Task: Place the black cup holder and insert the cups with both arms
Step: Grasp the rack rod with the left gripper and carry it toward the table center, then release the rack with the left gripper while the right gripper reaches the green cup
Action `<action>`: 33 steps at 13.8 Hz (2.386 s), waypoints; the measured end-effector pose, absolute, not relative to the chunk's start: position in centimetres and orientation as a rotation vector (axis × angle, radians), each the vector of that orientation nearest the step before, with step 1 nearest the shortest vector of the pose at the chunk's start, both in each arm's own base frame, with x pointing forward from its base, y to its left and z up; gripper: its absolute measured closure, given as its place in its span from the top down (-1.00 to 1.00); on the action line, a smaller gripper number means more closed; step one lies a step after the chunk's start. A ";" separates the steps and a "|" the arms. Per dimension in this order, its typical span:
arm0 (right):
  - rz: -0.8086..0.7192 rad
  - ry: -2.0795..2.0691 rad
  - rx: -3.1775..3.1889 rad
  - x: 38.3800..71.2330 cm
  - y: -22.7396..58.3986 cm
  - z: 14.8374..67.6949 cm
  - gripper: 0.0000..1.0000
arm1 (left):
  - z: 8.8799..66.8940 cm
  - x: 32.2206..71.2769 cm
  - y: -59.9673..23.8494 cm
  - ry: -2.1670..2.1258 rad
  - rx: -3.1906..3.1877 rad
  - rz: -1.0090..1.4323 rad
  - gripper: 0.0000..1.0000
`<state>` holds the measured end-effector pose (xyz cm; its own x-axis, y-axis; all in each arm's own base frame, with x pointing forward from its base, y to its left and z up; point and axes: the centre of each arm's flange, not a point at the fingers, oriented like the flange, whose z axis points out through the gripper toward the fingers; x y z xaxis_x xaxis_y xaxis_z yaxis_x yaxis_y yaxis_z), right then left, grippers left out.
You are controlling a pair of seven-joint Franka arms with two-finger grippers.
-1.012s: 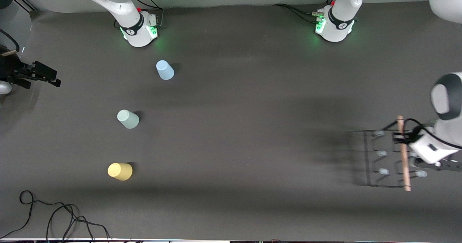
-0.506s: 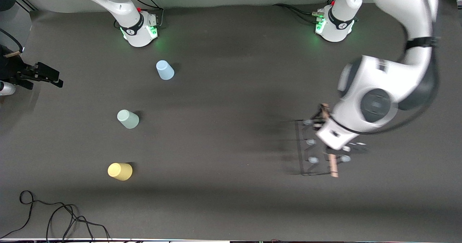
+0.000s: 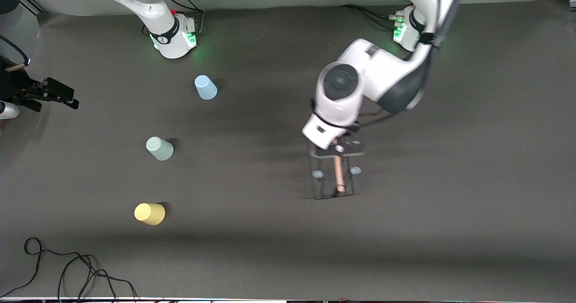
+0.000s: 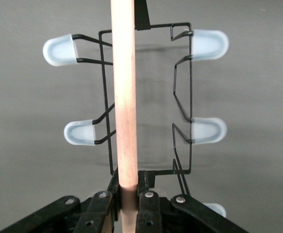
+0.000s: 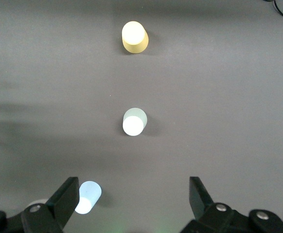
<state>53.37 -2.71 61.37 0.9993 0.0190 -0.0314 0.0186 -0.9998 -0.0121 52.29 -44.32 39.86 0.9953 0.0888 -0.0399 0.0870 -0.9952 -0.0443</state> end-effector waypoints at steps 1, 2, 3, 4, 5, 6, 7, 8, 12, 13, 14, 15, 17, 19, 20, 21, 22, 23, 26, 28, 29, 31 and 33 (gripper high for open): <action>0.050 -0.029 -3.129 53.4 -2.7 61.4 1.00 | 39.3 51.0 -46.3 -0.146 -3.102 0.051 -0.67; 0.050 -0.030 -3.129 53.4 -2.7 61.4 1.00 | 38.5 49.8 -48.1 -0.158 -3.110 0.038 -0.67; 0.052 -0.029 -3.129 53.4 -2.7 61.3 1.00 | 37.6 48.9 -49.6 -0.174 -3.118 0.026 -0.67; 0.058 -0.030 -3.129 53.3 -2.7 61.3 1.00 | 36.6 48.3 -50.7 -0.186 -3.123 0.019 -0.67; 0.066 -0.032 -3.128 53.2 -2.6 61.1 1.00 | 35.7 48.0 -51.4 -0.195 -3.124 0.019 -0.67; 0.076 -0.042 -3.126 53.0 -2.2 60.8 1.00 | 34.9 47.8 -52.0 -0.198 -3.122 0.022 -0.67; 0.089 -0.058 -3.125 52.7 -1.5 60.5 1.00 | 34.3 47.7 -52.4 -0.198 -3.119 0.027 -0.67; 0.100 -0.061 -3.125 52.2 -0.7 60.2 1.00 | 33.9 47.7 -52.5 -0.197 -3.116 0.030 -0.67; 0.072 -0.054 -3.123 49.1 1.4 58.6 1.00 | 33.9 48.1 -52.5 -0.191 -3.115 0.016 -0.67; 0.058 -0.053 -3.122 48.2 1.4 57.9 1.00 | 33.9 48.1 -52.5 -0.187 -3.115 0.013 -0.67; 0.052 -0.052 -3.121 47.7 1.3 57.3 1.00 | 34.0 48.2 -52.5 -0.176 -3.116 0.010 -0.57; 0.047 -0.050 -3.121 47.4 1.2 56.7 1.00 | 34.2 48.3 -52.6 -0.149 -3.118 0.003 -0.39; 0.038 -0.047 -3.121 47.8 1.2 55.5 1.00 | 34.6 48.5 -52.5 -0.066 -3.123 -0.008 0.05; 0.040 -0.043 -3.122 48.5 1.1 54.3 1.00 | 35.6 49.5 -52.1 -0.060 -3.132 -0.031 0.43; 0.046 -0.040 -3.122 49.0 1.0 53.4 1.00 | 36.8 50.5 -51.2 -0.091 -3.140 -0.043 0.67; 0.050 -0.037 -3.123 49.7 1.0 52.2 1.00 | 38.5 51.8 -49.9 -0.130 -3.151 -0.044 0.87; 0.056 -0.035 -3.125 50.4 1.0 50.4 1.00 | 40.8 53.2 -48.0 -0.161 -3.169 -0.037 0.99; 0.053 -0.032 -3.127 51.2 1.0 48.1 1.00 | 43.3 54.6 -45.7 -0.179 -3.187 -0.027 1.00; 0.005 -0.025 -3.132 51.8 1.1 39.5 1.00 | 51.6 58.0 -36.2 -0.202 -3.213 -0.027 1.00; 0.001 -0.024 -3.136 51.0 1.1 34.3 1.00 | 55.3 59.1 -29.5 -0.219 -3.196 -0.014 1.00; -0.006 -0.023 -3.138 50.7 1.1 32.3 1.00 | 56.0 59.7 -26.6 -0.221 -3.177 -0.018 1.00; -0.035 -0.024 -3.141 50.2 1.1 29.0 1.00 | 55.9 60.8 -22.3 -0.191 -3.116 -0.036 1.00; -0.051 -0.028 -3.144 49.5 1.2 25.9 1.00 | 54.8 61.7 -18.7 -0.136 -3.084 -0.014 1.00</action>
<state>49.48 1.16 25.85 0.9993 0.0178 0.0324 0.0177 -0.9998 0.0032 61.75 -18.71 54.82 0.9961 0.0876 0.0112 0.0881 -0.9946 -0.0541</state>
